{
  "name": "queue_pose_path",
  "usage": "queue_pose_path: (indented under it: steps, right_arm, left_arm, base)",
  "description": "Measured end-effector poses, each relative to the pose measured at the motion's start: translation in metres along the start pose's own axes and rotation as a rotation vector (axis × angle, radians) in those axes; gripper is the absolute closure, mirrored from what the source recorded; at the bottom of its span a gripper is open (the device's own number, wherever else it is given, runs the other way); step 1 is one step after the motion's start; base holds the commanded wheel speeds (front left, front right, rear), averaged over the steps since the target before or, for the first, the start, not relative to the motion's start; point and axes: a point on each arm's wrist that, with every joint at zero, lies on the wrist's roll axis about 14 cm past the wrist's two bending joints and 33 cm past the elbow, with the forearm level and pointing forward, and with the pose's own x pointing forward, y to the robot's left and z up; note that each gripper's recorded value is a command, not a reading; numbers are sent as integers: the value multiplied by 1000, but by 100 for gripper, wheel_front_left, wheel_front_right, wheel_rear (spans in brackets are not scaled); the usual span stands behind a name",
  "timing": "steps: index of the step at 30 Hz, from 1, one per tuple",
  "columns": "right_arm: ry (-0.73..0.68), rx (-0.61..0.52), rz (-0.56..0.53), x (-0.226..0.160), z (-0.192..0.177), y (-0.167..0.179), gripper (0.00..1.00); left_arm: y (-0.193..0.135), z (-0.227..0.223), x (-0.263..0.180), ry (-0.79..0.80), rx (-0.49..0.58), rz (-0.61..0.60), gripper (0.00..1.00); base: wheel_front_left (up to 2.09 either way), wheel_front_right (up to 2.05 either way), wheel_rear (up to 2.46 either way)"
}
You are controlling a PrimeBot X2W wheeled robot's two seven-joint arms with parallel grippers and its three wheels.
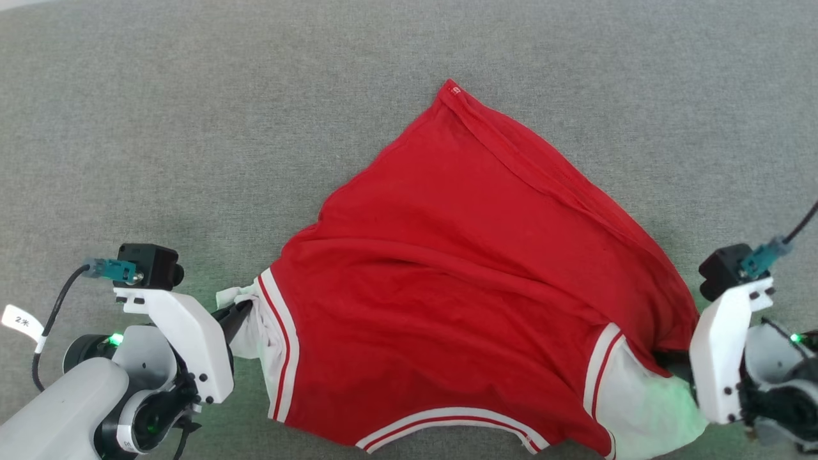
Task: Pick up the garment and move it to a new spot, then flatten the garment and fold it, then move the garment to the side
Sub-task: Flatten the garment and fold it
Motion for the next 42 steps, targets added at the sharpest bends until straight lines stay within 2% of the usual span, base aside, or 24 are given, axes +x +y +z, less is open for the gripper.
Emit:
queue_pose_path:
  steps: [2, 3, 4, 9, 13, 19, 24, 28, 34, 38, 42]
  right_arm:
    - [-31, 1, -16, 6, -1, 0, 100]
    - [-52, 2, -25, 9, 0, -1, 77]
    - [-75, 4, -32, 11, 2, -3, 0]
    - [-160, -8, -18, 7, 16, 2, 0]
    - [-305, -31, -43, -20, 48, -2, 0]
    - [-500, -146, -80, -59, 96, 12, 0]
    - [-644, -283, -96, -75, 144, 32, 0]
    - [-696, -349, -52, -64, 177, 52, 0]
    - [-679, -421, 12, -31, 219, 77, 0]
    - [-611, -460, 40, 0, 240, 91, 0]
    - [-480, -481, 46, 40, 246, 99, 0]
  left_arm:
    - [0, 0, 0, 1, -2, -1, 100]
    - [0, -1, 1, 1, -4, -2, 100]
    - [-1, -1, 1, 1, -7, -3, 100]
    - [0, -1, 1, -3, -10, -3, 100]
    - [0, -2, 0, -10, -16, 0, 100]
    - [0, -5, -3, -11, -35, 3, 100]
    - [1, -12, -6, -9, -51, 4, 100]
    - [2, -14, -9, -15, -63, 3, 100]
    - [4, -19, -13, -21, -77, 8, 100]
    - [9, -21, -17, -25, -89, 17, 100]
    - [14, -23, -19, -31, -106, 30, 100]
  base:
    - [0, 0, 0]
    - [0, 0, 0]
    - [0, 0, 0]
    - [0, 0, 0]
    - [0, 0, 0]
    - [0, 0, 0]
    - [0, 0, 0]
    - [0, 0, 0]
    - [0, 0, 0]
    - [0, 0, 0]
    - [0, 0, 0]
